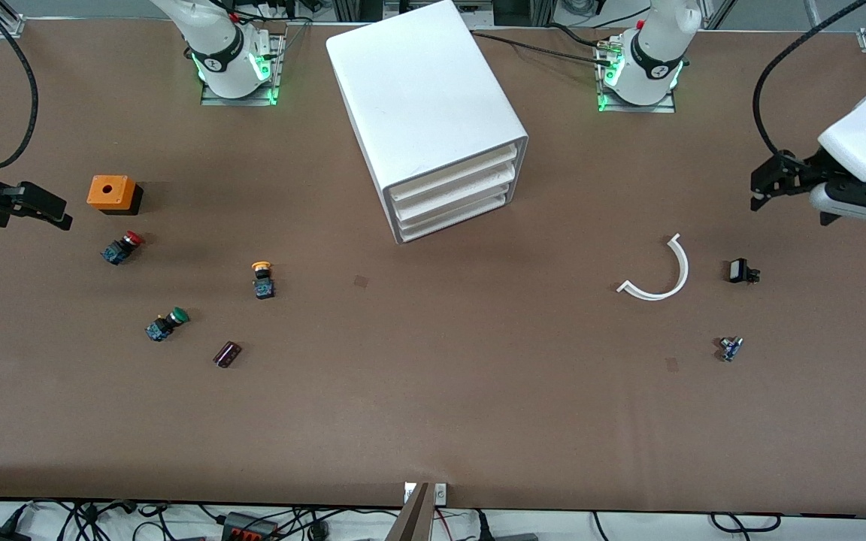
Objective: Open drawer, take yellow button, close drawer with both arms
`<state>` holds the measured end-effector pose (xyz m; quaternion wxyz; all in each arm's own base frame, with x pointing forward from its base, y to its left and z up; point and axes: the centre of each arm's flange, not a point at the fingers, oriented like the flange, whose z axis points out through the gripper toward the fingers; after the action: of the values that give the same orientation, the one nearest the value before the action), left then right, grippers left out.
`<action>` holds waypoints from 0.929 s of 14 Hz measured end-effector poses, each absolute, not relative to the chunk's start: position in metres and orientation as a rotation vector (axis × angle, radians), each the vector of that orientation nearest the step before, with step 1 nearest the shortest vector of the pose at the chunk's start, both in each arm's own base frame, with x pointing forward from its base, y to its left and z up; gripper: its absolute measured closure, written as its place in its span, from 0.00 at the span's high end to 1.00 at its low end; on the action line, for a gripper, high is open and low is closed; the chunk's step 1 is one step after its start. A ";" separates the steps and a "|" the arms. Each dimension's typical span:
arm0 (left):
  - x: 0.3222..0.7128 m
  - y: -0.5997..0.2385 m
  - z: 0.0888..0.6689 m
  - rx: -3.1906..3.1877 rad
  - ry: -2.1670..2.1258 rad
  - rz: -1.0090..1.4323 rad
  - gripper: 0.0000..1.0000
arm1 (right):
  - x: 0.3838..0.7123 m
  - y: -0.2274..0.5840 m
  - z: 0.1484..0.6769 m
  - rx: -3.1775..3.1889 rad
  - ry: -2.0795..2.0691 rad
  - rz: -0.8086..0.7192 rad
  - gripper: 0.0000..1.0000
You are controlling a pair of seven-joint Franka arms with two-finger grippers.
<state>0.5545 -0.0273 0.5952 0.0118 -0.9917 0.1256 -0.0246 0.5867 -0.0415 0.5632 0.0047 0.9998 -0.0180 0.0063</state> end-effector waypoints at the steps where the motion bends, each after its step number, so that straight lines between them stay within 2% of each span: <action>1: 0.550 -0.031 0.597 -3.092 0.397 -0.064 1.00 | 0.585 -0.041 0.563 3.131 -0.056 0.018 1.00; 13: 0.547 -0.038 0.600 -3.093 0.400 -0.046 1.00 | 0.575 -0.041 0.562 3.132 -0.014 -0.028 1.00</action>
<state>0.5472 -0.0380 0.5998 0.0112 -0.9916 0.1282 -0.0147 0.5753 -0.0406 0.5620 0.0046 0.9999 -0.0044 -0.0089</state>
